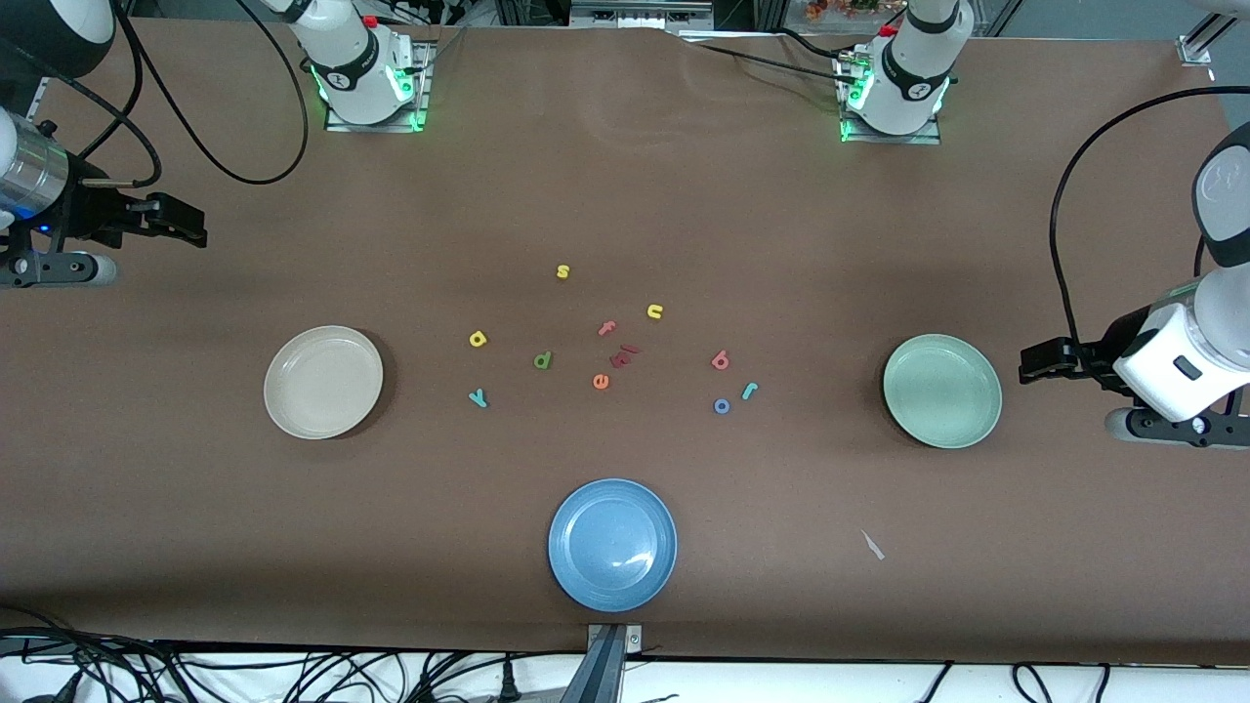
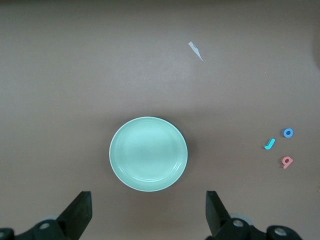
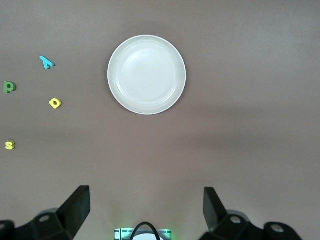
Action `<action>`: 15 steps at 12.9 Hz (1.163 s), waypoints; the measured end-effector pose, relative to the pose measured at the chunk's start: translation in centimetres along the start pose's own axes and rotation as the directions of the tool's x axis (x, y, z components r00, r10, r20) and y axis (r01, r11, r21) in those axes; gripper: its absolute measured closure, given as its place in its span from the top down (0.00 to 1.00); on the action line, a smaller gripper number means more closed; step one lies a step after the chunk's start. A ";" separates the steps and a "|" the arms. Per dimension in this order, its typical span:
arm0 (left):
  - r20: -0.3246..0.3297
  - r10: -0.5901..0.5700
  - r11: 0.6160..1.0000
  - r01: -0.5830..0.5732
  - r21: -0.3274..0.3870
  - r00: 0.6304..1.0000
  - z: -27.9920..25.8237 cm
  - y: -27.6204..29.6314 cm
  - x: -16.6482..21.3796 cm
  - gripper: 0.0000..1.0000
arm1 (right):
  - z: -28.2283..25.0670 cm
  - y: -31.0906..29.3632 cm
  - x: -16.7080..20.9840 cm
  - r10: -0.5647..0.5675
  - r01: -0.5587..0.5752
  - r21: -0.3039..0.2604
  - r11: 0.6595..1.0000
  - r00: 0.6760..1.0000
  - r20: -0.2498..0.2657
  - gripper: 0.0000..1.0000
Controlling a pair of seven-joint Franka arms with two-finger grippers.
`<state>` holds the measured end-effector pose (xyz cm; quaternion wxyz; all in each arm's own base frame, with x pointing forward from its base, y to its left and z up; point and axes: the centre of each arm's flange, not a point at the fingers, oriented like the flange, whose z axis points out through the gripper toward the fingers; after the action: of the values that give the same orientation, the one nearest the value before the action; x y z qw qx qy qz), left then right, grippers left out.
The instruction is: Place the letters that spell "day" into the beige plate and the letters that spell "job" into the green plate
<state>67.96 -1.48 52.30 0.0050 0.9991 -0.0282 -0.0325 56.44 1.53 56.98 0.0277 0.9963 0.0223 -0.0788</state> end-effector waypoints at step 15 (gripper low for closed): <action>0.075 0.043 0.993 -0.034 -0.112 0.996 6.1 7.5 1.7 1.00 | 0.1 -0.1 0.0 -0.002 0.002 0.000 1.000 1.000 0.003 1.00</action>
<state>68.82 -9.09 46.23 0.0598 0.9945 -0.0457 -0.0726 56.43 1.64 56.90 0.0278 0.9961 0.0233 -0.0801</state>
